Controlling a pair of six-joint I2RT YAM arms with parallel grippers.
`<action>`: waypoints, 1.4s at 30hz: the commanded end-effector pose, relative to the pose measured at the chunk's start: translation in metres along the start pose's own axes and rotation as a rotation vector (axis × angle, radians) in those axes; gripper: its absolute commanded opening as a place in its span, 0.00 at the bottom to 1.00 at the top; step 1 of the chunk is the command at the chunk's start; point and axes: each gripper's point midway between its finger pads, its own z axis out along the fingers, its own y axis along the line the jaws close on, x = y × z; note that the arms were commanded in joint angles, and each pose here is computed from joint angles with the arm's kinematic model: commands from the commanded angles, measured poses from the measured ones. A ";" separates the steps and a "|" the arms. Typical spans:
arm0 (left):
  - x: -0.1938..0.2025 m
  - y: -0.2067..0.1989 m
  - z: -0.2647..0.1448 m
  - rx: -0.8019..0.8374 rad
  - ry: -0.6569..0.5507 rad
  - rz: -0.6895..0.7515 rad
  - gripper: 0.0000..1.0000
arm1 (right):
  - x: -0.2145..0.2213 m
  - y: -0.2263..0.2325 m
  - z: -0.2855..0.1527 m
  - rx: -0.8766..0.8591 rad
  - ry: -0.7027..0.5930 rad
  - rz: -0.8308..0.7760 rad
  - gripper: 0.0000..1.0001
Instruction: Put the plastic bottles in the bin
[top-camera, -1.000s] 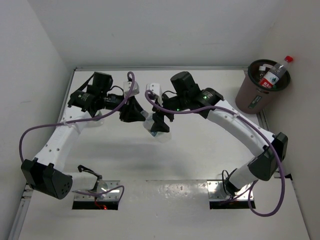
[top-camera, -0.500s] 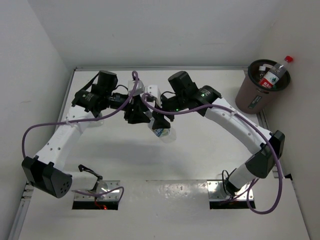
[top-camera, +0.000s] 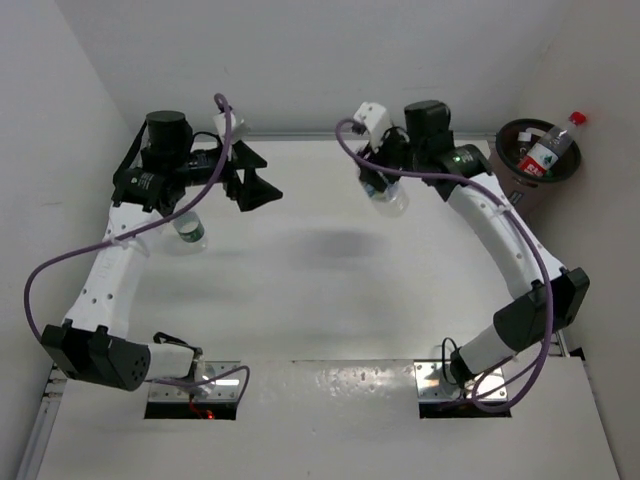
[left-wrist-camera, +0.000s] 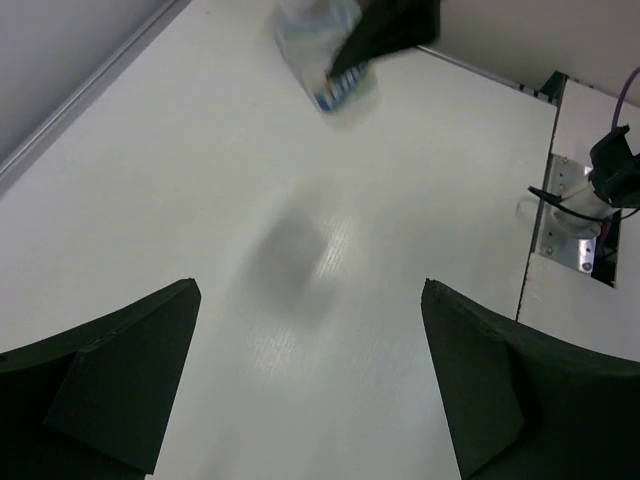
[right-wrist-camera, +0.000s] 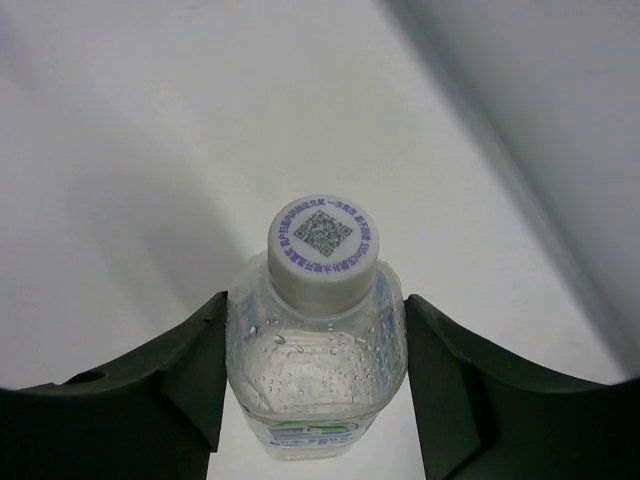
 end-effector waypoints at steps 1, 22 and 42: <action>0.003 0.005 0.002 0.045 -0.034 -0.066 1.00 | -0.059 -0.117 -0.064 0.533 -0.142 -0.082 0.00; 0.027 0.030 0.027 0.130 -0.028 -0.308 1.00 | -0.045 -0.322 -0.231 1.711 -0.293 0.103 0.00; 0.028 0.057 0.059 0.108 0.021 -0.417 1.00 | 0.135 -0.306 -0.230 1.714 -0.115 0.672 0.00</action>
